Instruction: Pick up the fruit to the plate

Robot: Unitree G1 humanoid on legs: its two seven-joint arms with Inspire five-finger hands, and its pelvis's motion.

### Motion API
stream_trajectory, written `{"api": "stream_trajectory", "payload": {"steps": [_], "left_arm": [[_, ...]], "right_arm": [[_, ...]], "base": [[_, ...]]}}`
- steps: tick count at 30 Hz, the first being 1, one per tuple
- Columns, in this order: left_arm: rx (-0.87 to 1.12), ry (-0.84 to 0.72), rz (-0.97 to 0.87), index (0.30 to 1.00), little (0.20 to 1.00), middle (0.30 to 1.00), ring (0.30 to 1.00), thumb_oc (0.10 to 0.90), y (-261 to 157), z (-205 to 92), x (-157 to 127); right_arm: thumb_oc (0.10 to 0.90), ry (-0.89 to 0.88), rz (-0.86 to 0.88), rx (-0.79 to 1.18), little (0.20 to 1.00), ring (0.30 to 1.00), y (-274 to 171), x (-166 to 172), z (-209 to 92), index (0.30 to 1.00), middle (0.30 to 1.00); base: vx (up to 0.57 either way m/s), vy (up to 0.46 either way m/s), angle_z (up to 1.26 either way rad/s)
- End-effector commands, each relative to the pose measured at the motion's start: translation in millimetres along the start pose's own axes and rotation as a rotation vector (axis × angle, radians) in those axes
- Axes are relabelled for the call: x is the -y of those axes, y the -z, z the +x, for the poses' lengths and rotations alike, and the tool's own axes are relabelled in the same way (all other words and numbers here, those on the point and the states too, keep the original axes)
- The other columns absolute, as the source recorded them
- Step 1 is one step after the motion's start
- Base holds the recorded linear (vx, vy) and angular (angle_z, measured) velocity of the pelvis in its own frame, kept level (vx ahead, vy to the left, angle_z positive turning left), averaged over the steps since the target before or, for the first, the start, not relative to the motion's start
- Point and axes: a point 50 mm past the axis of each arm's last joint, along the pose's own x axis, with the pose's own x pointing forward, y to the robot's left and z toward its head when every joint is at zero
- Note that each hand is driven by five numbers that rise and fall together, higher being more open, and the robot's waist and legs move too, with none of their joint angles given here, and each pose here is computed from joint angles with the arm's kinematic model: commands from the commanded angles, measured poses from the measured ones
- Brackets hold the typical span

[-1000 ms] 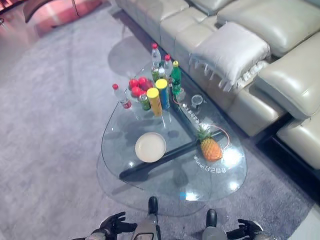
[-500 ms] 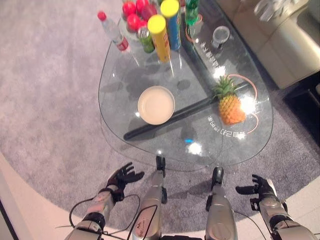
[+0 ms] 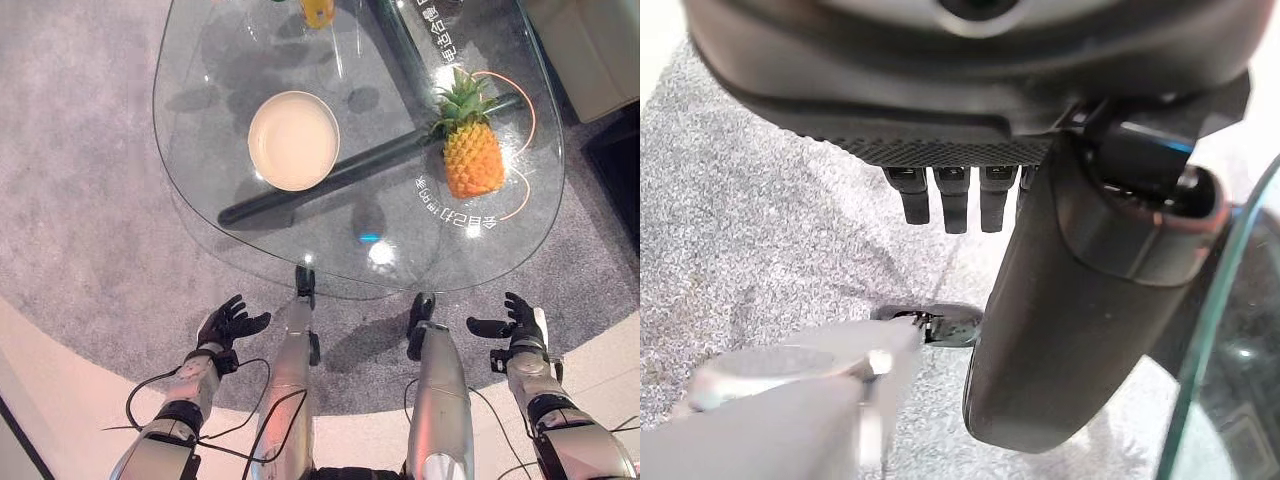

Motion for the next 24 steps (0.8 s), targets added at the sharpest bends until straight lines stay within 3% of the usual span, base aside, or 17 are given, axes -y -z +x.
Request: {"api": "stream_trajectory", "payload": {"steps": [1,16,20,24], "left_arm": [[0.040,-0.114,0.025,0.900,0.900,0.900,0.900,0.800,-8.2,-2.9,-28.8],[0.081,-0.072,0.041,0.900,0.900,0.900,0.900,0.800,-14.2,-1.2,-19.0],[0.065,-0.073,0.061,0.900,0.900,0.900,0.900,0.800,-10.8,-1.9,-22.4],[0.060,-0.074,0.079,0.900,0.900,0.900,0.900,0.800,-10.6,-1.6,-21.4]], "right_arm": [[0.800,0.088,0.033,0.023,0.900,0.900,7.8,18.7,-2.3,0.900,0.900],[0.800,0.127,0.062,0.104,0.900,0.900,-15.3,22.2,3.4,0.900,0.900],[0.800,0.239,0.257,-0.027,0.900,0.900,0.2,43.1,5.2,0.900,0.900],[0.800,0.353,0.341,-0.032,0.900,0.900,0.3,65.9,6.5,0.900,0.900]], "base": [[-0.02,0.003,0.06],[0.00,0.000,0.00],[0.00,0.000,0.00],[0.00,-0.008,0.00]]}}
